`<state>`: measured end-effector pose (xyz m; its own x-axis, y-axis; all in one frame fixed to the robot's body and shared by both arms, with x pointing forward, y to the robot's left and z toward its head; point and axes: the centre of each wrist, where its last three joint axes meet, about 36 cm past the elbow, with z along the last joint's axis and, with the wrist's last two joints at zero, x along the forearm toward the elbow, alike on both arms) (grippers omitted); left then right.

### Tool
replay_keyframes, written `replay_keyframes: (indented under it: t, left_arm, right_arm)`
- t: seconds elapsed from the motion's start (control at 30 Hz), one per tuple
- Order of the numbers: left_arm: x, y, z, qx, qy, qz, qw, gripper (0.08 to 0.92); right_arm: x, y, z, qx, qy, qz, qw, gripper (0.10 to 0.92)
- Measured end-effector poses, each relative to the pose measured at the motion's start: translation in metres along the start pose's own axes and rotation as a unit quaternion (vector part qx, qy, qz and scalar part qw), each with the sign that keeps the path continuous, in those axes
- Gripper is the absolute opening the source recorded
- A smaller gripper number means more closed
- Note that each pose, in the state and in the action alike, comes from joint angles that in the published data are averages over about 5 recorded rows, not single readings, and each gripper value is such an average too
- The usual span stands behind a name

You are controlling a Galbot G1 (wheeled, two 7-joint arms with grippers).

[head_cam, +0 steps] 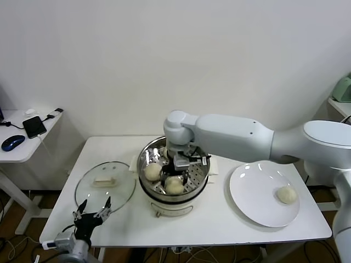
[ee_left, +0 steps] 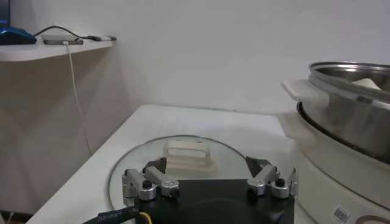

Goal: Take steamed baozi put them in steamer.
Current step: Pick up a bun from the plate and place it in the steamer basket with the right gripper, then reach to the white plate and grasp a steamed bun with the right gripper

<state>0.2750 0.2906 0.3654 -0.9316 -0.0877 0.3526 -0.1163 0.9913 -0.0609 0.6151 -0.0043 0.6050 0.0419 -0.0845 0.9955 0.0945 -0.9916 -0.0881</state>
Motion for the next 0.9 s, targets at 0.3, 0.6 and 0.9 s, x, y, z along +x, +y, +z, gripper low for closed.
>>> replay_keyframes:
  t: [0.3,0.6,0.9]
  left_arm:
    - [0.002,-0.005,-0.002,-0.001,-0.001,0.006,1.0,0.823]
    - [0.005,-0.005,-0.007,0.002,-0.002,0.017,1.0,0.823]
    - [0.007,-0.011,-0.011,0.013,-0.002,0.039,0.999,0.823]
  right_arm:
    - [0.048,0.022,0.01,-0.077,0.028,0.018,0.996,0.823]
    - [0.115,0.116,0.015,-0.34,0.054,0.055,0.937,0.823]
    - [0.121,0.265,-0.003,-0.58,0.048,0.079,0.809,0.823]
